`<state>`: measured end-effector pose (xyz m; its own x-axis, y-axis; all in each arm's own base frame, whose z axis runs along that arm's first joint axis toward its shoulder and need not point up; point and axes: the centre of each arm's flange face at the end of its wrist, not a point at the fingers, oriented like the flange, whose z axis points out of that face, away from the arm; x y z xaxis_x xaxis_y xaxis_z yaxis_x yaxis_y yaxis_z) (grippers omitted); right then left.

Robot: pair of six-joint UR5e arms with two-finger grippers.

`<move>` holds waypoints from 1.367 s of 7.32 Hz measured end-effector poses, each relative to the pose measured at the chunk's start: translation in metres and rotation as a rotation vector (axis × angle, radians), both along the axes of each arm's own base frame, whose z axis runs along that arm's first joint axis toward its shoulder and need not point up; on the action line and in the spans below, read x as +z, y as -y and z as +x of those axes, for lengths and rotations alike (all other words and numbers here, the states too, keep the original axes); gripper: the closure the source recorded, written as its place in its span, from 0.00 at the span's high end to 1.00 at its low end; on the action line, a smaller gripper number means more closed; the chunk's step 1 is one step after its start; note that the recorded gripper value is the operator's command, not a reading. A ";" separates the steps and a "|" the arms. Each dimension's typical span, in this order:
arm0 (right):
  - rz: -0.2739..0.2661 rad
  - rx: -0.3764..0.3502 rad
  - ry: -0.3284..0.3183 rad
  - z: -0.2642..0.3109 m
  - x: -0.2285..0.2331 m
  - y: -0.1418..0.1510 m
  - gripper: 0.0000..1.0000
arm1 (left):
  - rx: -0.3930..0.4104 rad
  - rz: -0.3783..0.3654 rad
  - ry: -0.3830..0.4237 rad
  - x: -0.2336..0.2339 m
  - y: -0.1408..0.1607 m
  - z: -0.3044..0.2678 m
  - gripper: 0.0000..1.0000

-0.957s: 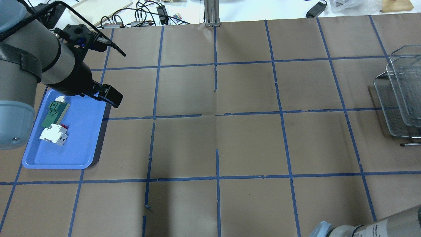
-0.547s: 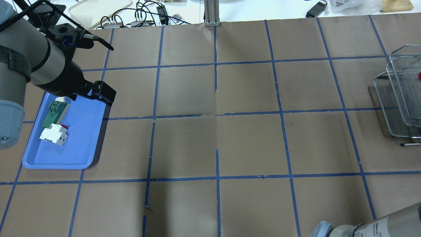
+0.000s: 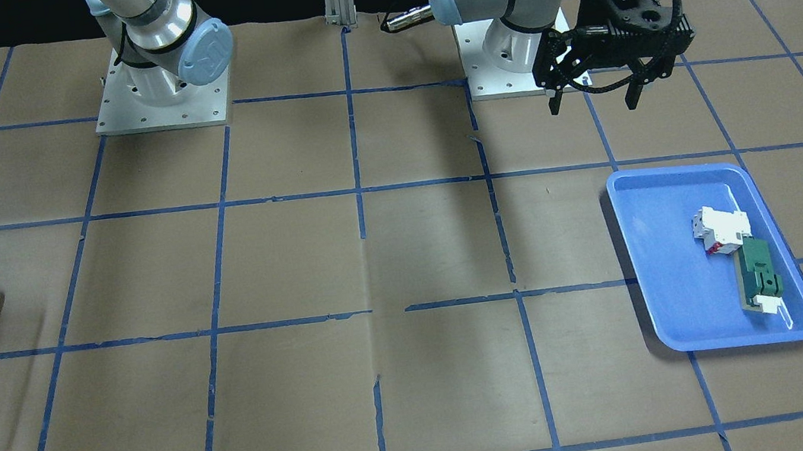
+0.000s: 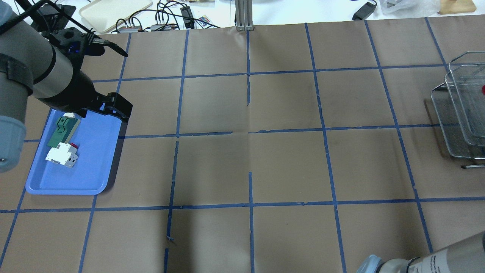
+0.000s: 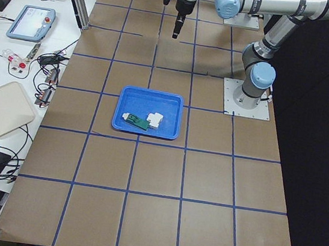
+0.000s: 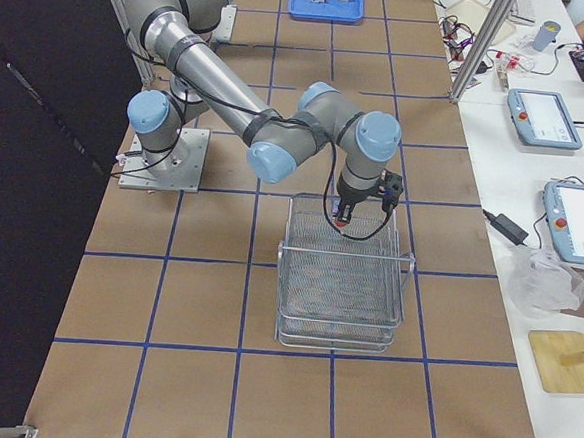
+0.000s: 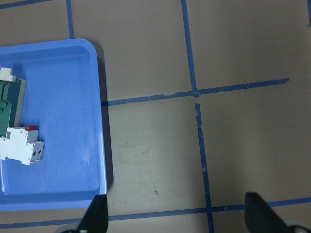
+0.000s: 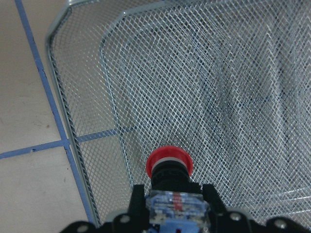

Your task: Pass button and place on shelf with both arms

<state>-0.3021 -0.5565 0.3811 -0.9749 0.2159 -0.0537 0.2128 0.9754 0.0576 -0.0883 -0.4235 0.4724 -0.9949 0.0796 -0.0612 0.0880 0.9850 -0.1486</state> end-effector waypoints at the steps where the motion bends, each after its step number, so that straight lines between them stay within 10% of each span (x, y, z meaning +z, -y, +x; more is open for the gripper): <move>1: 0.004 0.000 0.002 0.000 -0.002 0.000 1.00 | 0.021 0.000 -0.004 0.000 0.001 0.000 1.00; 6: 0.032 0.026 -0.009 0.020 0.016 -0.004 1.00 | 0.173 0.026 -0.048 -0.001 0.026 -0.003 1.00; 10: 0.057 0.121 -0.034 0.177 0.096 -0.018 1.00 | 0.154 0.035 -0.082 0.003 0.047 -0.022 1.00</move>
<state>-0.1251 -0.5387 0.4769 -0.9950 0.0987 -0.0115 0.0969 0.9893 0.1088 -0.1104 -0.4706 0.4756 -0.9970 -0.0738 0.0211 -0.0758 0.9905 -0.1147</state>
